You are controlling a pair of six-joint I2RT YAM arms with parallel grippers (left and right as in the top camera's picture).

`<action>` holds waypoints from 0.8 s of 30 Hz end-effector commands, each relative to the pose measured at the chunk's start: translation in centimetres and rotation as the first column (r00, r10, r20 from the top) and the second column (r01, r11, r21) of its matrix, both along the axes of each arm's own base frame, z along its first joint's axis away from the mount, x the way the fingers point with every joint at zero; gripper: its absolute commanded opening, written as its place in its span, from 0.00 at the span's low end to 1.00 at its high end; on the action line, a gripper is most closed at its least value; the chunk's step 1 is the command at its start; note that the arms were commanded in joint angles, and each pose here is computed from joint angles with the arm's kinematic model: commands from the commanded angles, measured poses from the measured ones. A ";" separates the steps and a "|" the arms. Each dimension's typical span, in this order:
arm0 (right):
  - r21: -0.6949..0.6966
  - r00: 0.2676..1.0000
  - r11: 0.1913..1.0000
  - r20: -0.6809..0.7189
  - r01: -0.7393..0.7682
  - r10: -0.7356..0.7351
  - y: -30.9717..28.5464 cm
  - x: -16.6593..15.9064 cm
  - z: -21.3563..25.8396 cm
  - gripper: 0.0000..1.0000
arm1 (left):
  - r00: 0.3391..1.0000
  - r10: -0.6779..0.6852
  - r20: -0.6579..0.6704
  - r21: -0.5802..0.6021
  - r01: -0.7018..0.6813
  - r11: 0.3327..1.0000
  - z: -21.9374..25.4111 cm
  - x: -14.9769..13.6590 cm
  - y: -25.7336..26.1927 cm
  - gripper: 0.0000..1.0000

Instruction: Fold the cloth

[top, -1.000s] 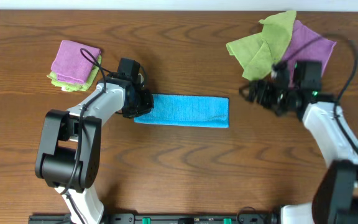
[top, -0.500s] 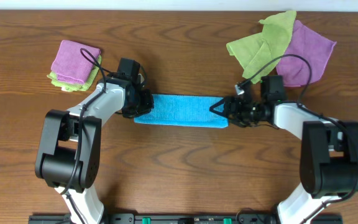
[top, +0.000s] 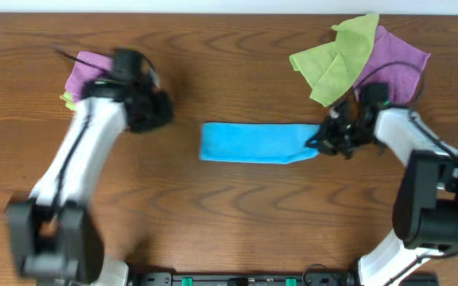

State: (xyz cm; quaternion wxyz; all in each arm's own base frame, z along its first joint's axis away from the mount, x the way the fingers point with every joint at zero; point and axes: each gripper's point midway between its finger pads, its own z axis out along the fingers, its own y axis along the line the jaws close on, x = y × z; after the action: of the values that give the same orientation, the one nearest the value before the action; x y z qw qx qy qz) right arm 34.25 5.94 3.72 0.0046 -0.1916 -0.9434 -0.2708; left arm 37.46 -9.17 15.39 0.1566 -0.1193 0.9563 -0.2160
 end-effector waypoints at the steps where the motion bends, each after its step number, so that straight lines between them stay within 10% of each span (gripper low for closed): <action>1: -0.349 0.994 0.937 0.093 -0.015 0.050 -4.4 2.1 3.6 0.02 | 0.981 0.013 0.193 0.042 -0.022 0.999 7.1 -1.0 1.8 0.06; 10: -0.475 0.931 0.853 0.163 -0.217 0.327 7.3 2.9 3.8 0.01 | 0.969 0.003 0.247 0.049 -0.016 0.999 11.5 -6.7 2.2 0.06; 24: -0.419 0.860 0.826 0.173 -0.377 0.480 17.0 0.9 0.1 0.02 | 0.983 -0.021 0.185 0.065 0.009 0.998 10.3 -8.0 2.3 0.06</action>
State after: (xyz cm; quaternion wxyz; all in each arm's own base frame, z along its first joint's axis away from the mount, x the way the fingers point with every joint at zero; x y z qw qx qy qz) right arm 35.63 21.45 3.77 -0.1020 0.0627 -0.9892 -0.0844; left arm 29.58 -7.08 26.02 0.2480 -0.0938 0.9424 -0.2039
